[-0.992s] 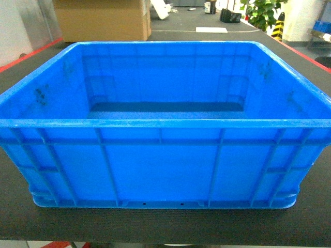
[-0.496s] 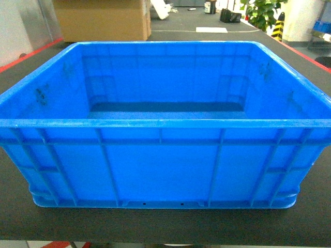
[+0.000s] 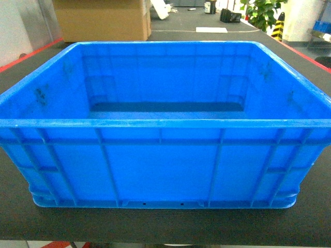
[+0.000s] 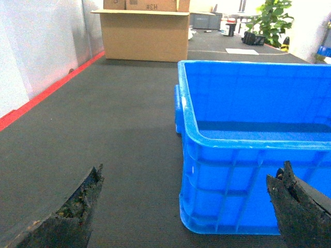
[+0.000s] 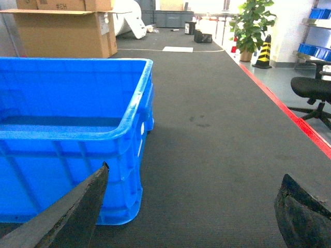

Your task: Place box next to blue box on left shelf

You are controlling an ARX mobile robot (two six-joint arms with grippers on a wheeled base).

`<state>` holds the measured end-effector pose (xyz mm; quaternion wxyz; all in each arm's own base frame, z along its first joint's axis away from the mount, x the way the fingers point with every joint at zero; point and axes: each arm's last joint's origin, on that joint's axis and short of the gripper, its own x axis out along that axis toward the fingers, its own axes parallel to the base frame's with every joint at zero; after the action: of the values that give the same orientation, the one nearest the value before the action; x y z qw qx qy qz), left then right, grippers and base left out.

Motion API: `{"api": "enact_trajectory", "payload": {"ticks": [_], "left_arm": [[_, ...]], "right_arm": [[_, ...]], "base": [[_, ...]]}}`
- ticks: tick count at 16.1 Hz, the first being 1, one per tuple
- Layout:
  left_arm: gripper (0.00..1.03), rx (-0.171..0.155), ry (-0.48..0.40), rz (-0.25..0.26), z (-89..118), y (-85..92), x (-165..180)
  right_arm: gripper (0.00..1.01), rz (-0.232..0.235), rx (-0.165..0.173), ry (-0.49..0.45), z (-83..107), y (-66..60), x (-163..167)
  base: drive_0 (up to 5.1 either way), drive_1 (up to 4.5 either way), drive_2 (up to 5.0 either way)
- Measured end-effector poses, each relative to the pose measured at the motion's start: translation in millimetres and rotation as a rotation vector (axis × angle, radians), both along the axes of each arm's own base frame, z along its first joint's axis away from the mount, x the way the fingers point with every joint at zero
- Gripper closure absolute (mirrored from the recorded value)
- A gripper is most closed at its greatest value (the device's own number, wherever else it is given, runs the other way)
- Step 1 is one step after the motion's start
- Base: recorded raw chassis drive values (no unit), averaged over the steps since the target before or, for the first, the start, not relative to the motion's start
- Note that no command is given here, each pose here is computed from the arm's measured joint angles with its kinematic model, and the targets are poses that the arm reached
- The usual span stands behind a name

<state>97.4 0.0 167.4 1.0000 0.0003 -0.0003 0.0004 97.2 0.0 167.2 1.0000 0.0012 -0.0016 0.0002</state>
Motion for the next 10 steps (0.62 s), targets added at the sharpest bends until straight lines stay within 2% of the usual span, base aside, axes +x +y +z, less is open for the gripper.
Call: {"api": "enact_trajectory", "payload": {"ticks": [1,2,3,5,7,8,9,10], "left_arm": [[0.05,0.004,0.049,0.063,-2.9,-1.8,1.1],[0.05,0.010,0.058,0.098,-2.9,-3.1,4.0],[0.05,0.010,0.051,0.108,0.3,-3.1,9.7],[0.05,0.004,0.009,0.134,19.9,0.7,27.1],[0.05,-0.001,-0.060,0.110,55.7,-0.4,62.7],[0.05,-0.010,-0.040,0.091,74.6,-2.2,97.0],[0.05,-0.018,0.037,0.085,79.8,-3.4,129.6],[0.05,-0.016,0.142,0.075,72.8,-4.6,160.9]], "right_arm": [[0.03,-0.005,0.001,0.009,-0.6,-0.1,0.0],[0.03,-0.041,0.007,0.084,-2.3,0.4,0.2],[0.03,-0.078,0.011,0.140,1.8,2.5,8.3],[0.03,-0.059,0.028,0.096,31.3,6.7,28.1],[0.03,-0.006,0.053,0.044,72.1,12.6,61.7],[0.03,0.012,0.061,0.091,86.9,16.4,93.9],[0.03,0.042,0.075,0.199,86.8,20.3,124.6],[0.03,0.065,0.094,0.315,79.4,24.3,153.3]], "base": [[0.0,0.00,0.0],[0.0,0.00,0.0],[0.0,0.00,0.0],[0.0,0.00,0.0],[0.0,0.00,0.0],[0.0,0.00,0.0],[0.0,0.00,0.0],[0.0,0.00,0.0]]}}
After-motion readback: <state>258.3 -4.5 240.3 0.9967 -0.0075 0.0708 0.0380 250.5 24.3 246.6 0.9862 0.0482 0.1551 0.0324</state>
